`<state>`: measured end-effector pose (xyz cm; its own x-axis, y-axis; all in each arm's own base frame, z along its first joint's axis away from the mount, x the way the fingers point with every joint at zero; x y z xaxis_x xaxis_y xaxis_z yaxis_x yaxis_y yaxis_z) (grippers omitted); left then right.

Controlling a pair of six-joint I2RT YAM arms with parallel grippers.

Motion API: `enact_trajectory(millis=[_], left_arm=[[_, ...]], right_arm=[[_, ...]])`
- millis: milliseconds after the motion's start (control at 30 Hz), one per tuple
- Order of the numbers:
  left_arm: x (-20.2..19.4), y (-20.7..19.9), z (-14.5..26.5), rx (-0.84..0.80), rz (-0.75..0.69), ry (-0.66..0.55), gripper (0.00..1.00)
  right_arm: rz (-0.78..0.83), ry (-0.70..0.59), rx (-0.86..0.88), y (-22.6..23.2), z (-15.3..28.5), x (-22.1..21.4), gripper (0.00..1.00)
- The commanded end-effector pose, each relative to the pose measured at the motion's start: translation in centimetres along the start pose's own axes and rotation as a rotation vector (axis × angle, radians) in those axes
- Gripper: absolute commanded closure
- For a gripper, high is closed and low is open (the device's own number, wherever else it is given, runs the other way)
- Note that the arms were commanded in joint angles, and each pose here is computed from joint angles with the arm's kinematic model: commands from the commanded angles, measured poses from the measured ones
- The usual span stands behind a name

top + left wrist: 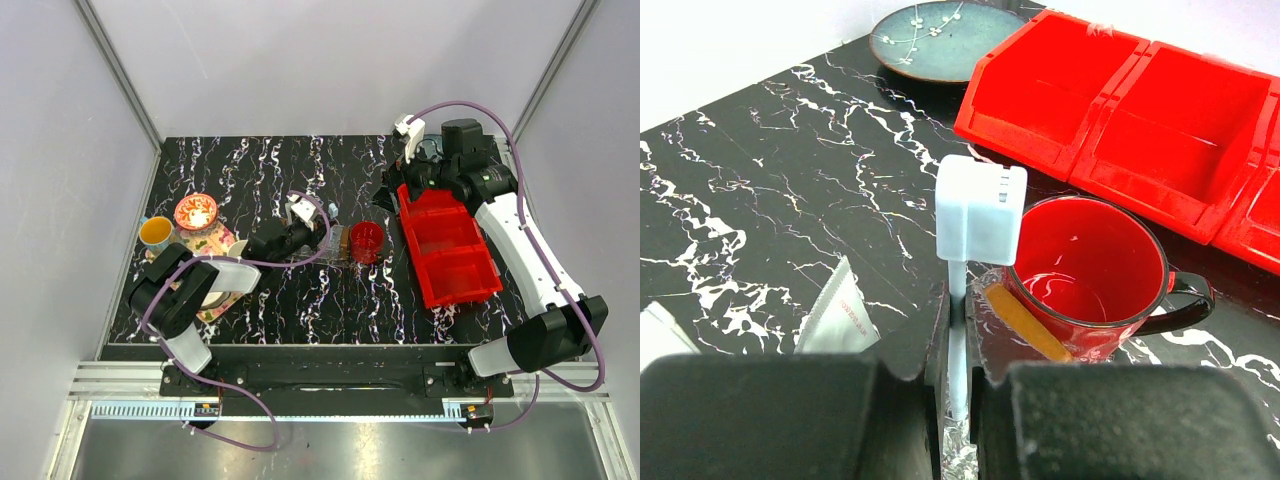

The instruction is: Prepare toiletry sets of a toothbrush and toothpaste on the tray

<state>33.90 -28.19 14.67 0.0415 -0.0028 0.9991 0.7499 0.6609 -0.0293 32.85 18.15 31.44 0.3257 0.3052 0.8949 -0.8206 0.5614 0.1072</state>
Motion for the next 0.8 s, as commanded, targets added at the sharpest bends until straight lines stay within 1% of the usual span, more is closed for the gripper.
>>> enact_trajectory(millis=[0,500,633,767], left_arm=[[1.64,-0.07,-0.59,-0.004,-0.017,-0.067,1.0],[1.57,-0.08,-0.81,-0.007,-0.009,-0.055,1.0],[1.3,-0.06,-0.96,-0.008,-0.004,-0.034,1.0],[1.24,-0.04,-1.08,-0.007,0.0,-0.026,0.98]], right_arm=[[0.05,-0.05,-0.011,0.1,0.87,1.28,0.0],[0.048,-0.048,-0.008,0.14,0.85,1.15,0.0],[0.051,-0.051,-0.011,0.16,0.94,1.24,0.0],[0.052,-0.049,-0.009,0.18,0.87,1.21,0.0]])
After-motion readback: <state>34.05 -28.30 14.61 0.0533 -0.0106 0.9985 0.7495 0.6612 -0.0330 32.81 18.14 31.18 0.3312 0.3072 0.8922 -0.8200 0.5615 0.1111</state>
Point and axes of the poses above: each gripper's point midway between its finger pads, its own z axis back along the fingers, its own y axis along the line the jaws close on, x = y × z, the point moved 3 cm from there along z, back along the fingers
